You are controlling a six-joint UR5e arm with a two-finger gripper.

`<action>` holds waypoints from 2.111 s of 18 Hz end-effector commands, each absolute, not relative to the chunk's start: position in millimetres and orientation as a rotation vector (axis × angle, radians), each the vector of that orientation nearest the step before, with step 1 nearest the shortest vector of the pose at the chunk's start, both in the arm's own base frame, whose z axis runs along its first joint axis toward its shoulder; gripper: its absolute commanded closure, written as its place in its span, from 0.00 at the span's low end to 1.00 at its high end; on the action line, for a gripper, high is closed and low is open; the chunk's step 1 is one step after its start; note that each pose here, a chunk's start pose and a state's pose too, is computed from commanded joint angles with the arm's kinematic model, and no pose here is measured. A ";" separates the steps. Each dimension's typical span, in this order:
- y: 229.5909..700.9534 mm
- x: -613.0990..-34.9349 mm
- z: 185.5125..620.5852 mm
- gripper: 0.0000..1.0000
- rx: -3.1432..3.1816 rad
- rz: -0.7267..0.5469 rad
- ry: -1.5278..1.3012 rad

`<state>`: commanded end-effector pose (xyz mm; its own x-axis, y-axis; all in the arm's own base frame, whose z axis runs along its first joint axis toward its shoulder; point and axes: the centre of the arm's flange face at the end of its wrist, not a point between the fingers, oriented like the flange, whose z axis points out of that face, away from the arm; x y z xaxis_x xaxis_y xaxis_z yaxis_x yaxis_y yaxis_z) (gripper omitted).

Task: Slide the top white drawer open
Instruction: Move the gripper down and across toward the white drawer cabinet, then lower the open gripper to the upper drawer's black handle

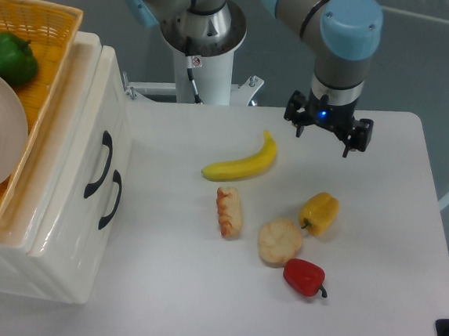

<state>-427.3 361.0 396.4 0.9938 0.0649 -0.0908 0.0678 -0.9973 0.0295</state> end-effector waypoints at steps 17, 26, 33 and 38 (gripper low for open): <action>416.1 -386.0 403.1 0.00 3.127 -0.052 0.668; 450.2 -353.5 401.5 0.00 3.100 0.023 0.820; 483.3 -325.8 392.7 0.00 3.056 0.086 0.839; 505.6 -313.2 391.1 0.00 3.097 0.135 0.769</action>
